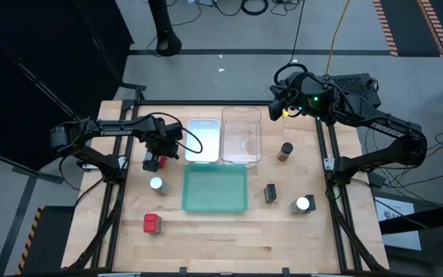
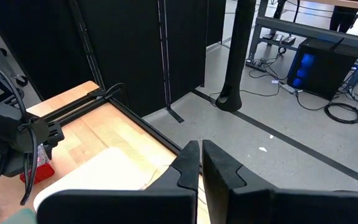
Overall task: Sort spices by type
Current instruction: Put the top red spice can into the green bin
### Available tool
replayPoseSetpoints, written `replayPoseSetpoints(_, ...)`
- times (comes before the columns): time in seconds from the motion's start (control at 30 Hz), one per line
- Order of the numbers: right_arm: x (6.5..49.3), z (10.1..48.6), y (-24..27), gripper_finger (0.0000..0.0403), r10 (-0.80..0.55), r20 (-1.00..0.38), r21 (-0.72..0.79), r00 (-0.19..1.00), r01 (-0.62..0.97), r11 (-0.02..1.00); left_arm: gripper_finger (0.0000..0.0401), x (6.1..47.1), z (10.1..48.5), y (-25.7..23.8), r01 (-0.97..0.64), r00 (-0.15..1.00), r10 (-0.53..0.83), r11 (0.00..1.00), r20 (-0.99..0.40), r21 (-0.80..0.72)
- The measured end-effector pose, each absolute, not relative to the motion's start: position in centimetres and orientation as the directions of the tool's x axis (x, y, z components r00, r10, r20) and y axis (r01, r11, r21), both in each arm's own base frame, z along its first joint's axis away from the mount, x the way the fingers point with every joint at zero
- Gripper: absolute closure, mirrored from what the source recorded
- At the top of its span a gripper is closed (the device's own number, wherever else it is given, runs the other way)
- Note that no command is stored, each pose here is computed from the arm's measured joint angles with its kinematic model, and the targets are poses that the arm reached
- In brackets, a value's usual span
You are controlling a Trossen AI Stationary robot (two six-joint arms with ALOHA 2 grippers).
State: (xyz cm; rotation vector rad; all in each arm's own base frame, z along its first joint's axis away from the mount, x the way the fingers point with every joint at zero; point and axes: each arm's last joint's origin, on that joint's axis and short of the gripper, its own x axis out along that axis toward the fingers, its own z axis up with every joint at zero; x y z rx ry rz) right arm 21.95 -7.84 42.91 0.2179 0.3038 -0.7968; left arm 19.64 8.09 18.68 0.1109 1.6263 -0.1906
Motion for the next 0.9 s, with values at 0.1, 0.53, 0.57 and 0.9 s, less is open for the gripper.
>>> replayPoseSetpoints(0.1, 22.0, 42.9, -7.8, 0.0403, -0.667, -0.347, 0.078, 0.659, 0.729, 0.68, 0.0024, 19.6, 18.7, 8.1, 0.188, -0.066, -0.044, 0.981, -0.997, -0.056)
replayPoseSetpoints(0.53, 22.0, 42.9, -7.8, 0.0403, -0.667, -0.347, 0.074, 0.659, 0.728, 0.681, 0.0024, 18.5, 16.1, 7.6, 0.184, -0.087, -0.054, 0.981, -0.995, -0.069)
replayPoseSetpoints(0.57, 22.0, 42.9, -7.8, 0.0403, -0.667, -0.347, 0.074, 0.659, 0.728, 0.681, 0.0024, 18.5, 15.9, 7.6, 0.184, -0.08, -0.051, 0.981, -0.995, -0.065)
replayPoseSetpoints(0.9, 22.0, 42.9, -7.8, 0.0403, -0.667, -0.347, 0.078, 0.659, 0.729, 0.68, 0.0086, 18.2, 15.4, 7.7, 0.189, -0.103, 0.014, 0.982, -0.995, -0.006)
